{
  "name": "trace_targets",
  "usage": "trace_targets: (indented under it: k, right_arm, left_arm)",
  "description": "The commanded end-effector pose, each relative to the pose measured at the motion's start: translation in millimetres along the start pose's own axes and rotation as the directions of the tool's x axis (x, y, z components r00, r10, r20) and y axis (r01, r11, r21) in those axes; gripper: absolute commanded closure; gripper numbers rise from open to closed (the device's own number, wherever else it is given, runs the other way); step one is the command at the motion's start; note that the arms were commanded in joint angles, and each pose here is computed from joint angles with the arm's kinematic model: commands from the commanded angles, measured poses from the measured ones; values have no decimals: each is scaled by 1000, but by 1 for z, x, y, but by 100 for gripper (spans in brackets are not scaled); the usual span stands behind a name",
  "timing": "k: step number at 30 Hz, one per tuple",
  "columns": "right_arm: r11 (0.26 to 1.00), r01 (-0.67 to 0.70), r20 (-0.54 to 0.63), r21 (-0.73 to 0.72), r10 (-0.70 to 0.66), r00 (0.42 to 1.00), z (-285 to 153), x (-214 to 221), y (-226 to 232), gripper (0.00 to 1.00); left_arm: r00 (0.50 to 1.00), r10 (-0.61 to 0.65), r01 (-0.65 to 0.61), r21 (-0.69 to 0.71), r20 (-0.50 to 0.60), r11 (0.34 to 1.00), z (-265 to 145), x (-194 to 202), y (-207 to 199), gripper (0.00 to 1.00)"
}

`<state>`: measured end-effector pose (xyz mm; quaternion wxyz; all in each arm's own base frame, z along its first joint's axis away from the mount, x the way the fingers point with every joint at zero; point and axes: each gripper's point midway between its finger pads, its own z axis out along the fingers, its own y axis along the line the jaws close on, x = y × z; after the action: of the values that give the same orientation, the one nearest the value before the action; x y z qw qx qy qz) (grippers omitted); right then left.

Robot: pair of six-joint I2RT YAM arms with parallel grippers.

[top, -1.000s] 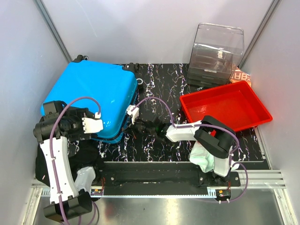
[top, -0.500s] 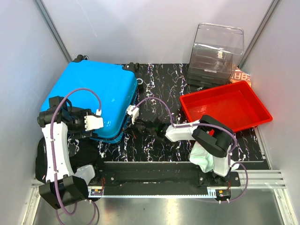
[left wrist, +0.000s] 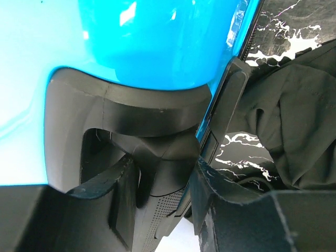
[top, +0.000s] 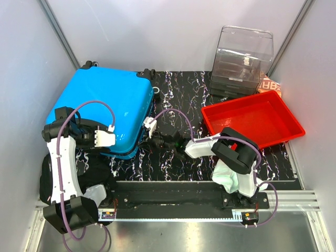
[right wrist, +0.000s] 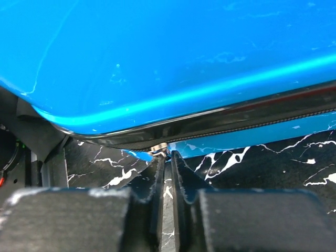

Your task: Open, take out, and arrange the luggage

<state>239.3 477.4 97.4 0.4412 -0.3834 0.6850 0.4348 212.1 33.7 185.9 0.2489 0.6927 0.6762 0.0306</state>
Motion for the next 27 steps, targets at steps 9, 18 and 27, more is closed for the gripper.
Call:
trace_targets:
  k: [9,18,27]
  right_arm:
    - [999,37,175,-1,-36,984,6,-41,-10,77]
    - [995,98,177,-19,-93,980,7,-40,-9,62]
    - [978,198,184,-66,-183,966,5,-38,0,60]
  left_arm:
    - [995,-97,90,171,33,981,5,-7,-37,100]
    - [995,-96,91,152,24,984,6,-4,-33,100]
    - [995,-96,93,145,12,985,5,-1,-31,100]
